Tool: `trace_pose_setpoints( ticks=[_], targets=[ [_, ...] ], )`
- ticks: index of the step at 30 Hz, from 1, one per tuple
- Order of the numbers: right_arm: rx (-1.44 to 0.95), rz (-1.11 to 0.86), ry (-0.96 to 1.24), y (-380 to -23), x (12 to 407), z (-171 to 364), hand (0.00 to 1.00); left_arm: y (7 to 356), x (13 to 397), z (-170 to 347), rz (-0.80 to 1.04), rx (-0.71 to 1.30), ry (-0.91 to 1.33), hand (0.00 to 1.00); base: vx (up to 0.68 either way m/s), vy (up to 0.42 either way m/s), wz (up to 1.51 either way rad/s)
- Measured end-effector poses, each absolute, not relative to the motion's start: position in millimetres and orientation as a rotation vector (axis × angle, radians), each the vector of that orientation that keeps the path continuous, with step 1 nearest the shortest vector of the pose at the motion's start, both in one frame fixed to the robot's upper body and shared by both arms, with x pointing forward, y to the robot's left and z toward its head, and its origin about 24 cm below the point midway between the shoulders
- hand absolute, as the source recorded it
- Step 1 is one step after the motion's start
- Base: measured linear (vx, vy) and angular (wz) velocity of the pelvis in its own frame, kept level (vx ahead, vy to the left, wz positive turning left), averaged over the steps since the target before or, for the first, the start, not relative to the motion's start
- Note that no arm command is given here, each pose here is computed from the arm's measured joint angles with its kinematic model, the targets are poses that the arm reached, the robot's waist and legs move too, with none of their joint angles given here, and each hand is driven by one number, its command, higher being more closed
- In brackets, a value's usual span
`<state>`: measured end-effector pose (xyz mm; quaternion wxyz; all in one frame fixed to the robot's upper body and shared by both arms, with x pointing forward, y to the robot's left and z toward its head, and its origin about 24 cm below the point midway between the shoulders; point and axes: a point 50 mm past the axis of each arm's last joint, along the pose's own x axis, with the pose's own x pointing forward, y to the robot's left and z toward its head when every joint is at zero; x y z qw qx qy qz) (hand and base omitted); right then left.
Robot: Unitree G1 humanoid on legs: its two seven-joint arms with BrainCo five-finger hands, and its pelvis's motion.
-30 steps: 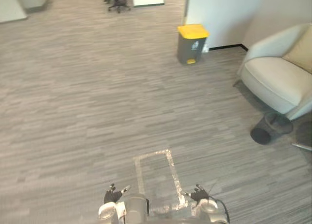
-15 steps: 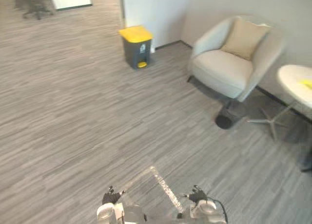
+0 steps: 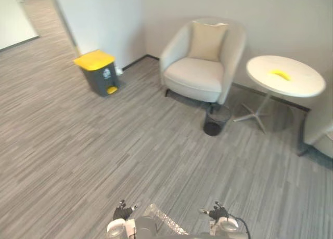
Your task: Organize the slippers on the shoe rack
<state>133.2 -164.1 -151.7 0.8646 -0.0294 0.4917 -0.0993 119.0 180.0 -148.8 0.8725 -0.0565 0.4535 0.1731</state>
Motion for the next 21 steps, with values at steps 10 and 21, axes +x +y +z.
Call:
trace_pose_setpoints(
  ticks=[10, 21],
  targets=[
    [-0.027, -0.209, 1.067, -157, 120, -156, 0.0, 193, 115, -152, 0.357, -0.068, 0.977, 0.0, 0.12, 0.22, -0.61],
    [-0.037, -0.204, 1.07, -160, 120, -157, 0.0, 188, 113, -155, 0.351, -0.077, 0.996, 0.0, 0.02, -0.011, -0.25]
  ],
)
